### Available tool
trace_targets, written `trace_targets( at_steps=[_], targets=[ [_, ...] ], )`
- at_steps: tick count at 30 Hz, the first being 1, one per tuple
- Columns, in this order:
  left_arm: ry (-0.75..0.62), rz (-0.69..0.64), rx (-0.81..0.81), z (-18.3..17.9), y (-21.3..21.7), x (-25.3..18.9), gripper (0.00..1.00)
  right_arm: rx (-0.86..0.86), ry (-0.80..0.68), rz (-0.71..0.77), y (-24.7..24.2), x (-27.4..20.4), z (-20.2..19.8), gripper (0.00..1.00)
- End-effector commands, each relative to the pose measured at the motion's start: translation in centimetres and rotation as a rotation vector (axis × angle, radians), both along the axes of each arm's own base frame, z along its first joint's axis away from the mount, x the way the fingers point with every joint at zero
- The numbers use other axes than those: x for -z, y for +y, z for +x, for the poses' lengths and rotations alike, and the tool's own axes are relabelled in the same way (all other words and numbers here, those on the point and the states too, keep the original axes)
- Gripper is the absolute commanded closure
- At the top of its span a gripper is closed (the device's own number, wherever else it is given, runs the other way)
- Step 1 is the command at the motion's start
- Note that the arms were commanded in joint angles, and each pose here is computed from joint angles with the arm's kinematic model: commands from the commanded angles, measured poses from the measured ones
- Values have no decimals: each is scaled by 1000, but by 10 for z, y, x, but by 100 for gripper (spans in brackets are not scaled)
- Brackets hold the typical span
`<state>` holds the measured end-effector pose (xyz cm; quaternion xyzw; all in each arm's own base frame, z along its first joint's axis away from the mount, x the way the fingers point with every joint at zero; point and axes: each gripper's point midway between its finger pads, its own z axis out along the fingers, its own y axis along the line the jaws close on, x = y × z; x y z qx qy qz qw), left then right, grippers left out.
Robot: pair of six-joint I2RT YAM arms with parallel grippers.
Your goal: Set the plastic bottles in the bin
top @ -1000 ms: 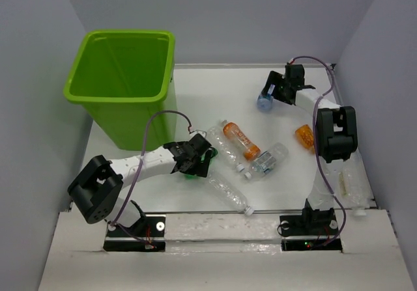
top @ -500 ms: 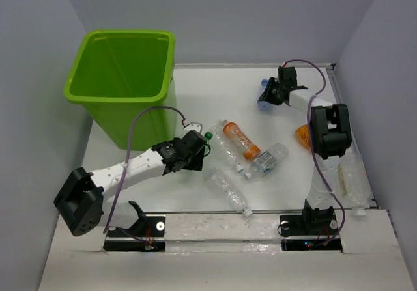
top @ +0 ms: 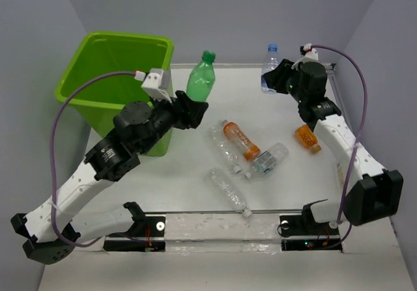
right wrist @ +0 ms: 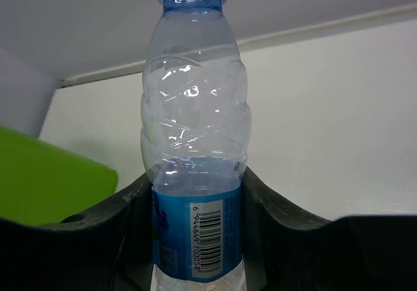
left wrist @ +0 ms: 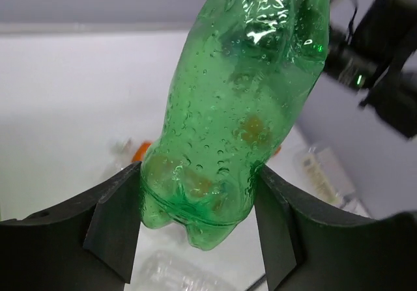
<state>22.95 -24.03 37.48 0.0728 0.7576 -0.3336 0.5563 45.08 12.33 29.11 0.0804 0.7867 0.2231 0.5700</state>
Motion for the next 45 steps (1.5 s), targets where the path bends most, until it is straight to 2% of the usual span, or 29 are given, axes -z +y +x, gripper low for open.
trace_targets(
  at_steps=[1, 2, 5, 8, 11, 13, 14, 15, 17, 18, 19, 21, 22, 23, 27, 28, 30, 31, 33, 34, 36, 38, 39, 41, 42, 43, 44, 45],
  targets=[
    [-236, -157, -185, 11, 42, -101, 57, -104, -108, 17, 42, -32, -41, 83],
    [-249, -154, -304, 21, 62, -113, 57, -149, -147, 25, 58, -49, -57, 83],
    [-280, -156, -390, 32, 84, -134, 57, -198, -208, 23, 78, -81, -77, 83],
    [-271, -106, -521, 59, 113, -135, 56, -282, -269, 27, 107, -112, -99, 84],
    [-236, -42, -704, 83, 161, -117, 53, -338, -307, 11, 135, -133, -111, 83],
    [-206, -6, -769, 93, 179, -102, 32, -370, -354, 15, 150, -161, -119, 84],
    [-174, 20, -801, 100, 192, -89, 10, -410, -384, 13, 169, -176, -124, 84],
    [-164, 31, -814, 102, 198, -83, 1, -435, -366, -4, 181, -165, -124, 83],
    [-154, 24, -814, 100, 205, -78, 1, -494, -407, -8, 211, -186, -130, 83],
    [-159, 12, -792, 97, 202, -79, 1, -505, -471, 7, 218, -217, -135, 84],
    [-165, 0, -783, 92, 202, -81, 1, -532, -455, -10, 239, -207, -128, 84],
    [-204, -41, -759, 73, 204, -96, 1, -580, -481, 0, 266, -219, -133, 84],
    [-219, -58, -749, 65, 204, -102, 1, -586, -556, 37, 269, -257, -140, 84],
    [-217, -64, -740, 58, 205, -103, 1, -605, -526, 13, 296, -238, -125, 83],
    [-237, -119, -637, 14, 200, -112, 1, -658, -581, 60, 354, -249, -122, 82],
    [-232, -124, -619, 7, 198, -110, 1, -667, -592, 78, 366, -250, -123, 78],
    [-213, -128, -584, -12, 198, -102, 1, -705, -639, 127, 386, -252, -120, 60],
    [-207, -126, -573, -18, 198, -98, 1, -711, -643, 137, 390, -250, -119, 36],
    [-182, -119, -537, -34, 196, -87, 1, -725, -634, 133, 398, -238, -116, 16],
    [-170, -114, -518, -39, 194, -83, 1, -720, -651, 129, 390, -247, -121, 6],
    [-145, -115, -421, -49, 179, -75, 1, -699, -651, 113, 383, -248, -120, 2],
    [-117, -117, -301, -54, 158, -70, 1, -683, -687, 109, 360, -273, -133, 3],
    [-85, -116, -173, -57, 135, -63, 1, -660, -687, 99, 350, -278, -135, 5],
    [-46, -141, -18, -60, 107, -54, 1, -605, -673, 60, 312, -284, -142, 15],
    [-39, -149, 9, -59, 102, -51, 1, -596, -664, 44, 299, -282, -148, 20],
    [-36, -154, 29, -57, 98, -48, 1, -563, -559, -46, 291, -229, -131, 30],
    [-29, -154, 35, -55, 96, -45, 1, -544, -525, -76, 276, -212, -132, 34],
    [-25, -154, 50, -56, 94, -42, 1, -490, -550, -62, 230, -229, -143, 41]
  ],
)
